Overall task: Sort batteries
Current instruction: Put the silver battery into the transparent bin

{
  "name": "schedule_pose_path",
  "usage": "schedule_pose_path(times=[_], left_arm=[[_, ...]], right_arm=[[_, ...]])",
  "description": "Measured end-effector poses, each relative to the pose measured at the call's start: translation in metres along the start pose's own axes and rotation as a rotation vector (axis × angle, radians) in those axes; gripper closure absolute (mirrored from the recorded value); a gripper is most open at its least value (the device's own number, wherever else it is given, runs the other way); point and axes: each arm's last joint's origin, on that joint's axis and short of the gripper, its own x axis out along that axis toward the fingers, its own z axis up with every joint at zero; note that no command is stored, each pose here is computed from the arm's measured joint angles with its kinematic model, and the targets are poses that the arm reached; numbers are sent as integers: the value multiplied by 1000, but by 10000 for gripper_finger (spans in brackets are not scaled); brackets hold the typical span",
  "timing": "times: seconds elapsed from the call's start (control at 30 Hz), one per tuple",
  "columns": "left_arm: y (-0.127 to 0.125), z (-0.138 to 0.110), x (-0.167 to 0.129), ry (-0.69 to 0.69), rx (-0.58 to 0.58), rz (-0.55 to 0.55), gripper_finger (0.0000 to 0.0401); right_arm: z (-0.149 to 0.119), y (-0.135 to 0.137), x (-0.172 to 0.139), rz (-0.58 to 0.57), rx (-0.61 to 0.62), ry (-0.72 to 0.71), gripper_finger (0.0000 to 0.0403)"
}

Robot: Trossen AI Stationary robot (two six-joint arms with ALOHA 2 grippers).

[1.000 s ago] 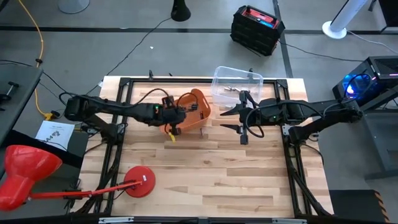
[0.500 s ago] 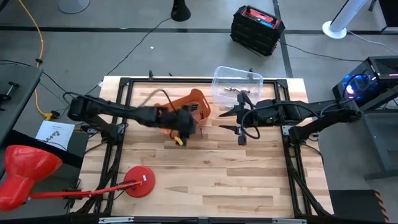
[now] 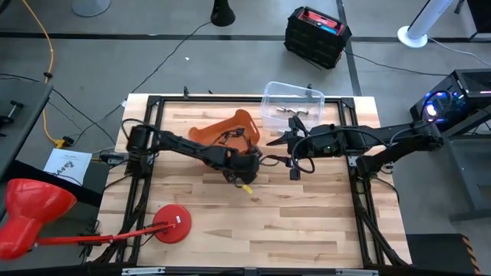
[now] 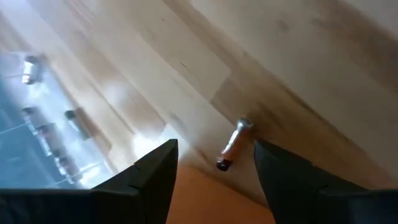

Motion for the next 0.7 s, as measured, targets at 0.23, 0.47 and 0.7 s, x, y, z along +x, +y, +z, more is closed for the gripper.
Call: schedule_pose_path(times=[0.23,0.47,0.7], left_arm=[[22,-12,29,53,5,-171,196],[27,-27,45,13,-43,-296,211],[24,-26,43,-54,-50,-361,334]], right_arm=[[-1,0,0,2,12,7,236],[-3,1,0,5,24,28,236],[-3,1,0,5,25,28,236]])
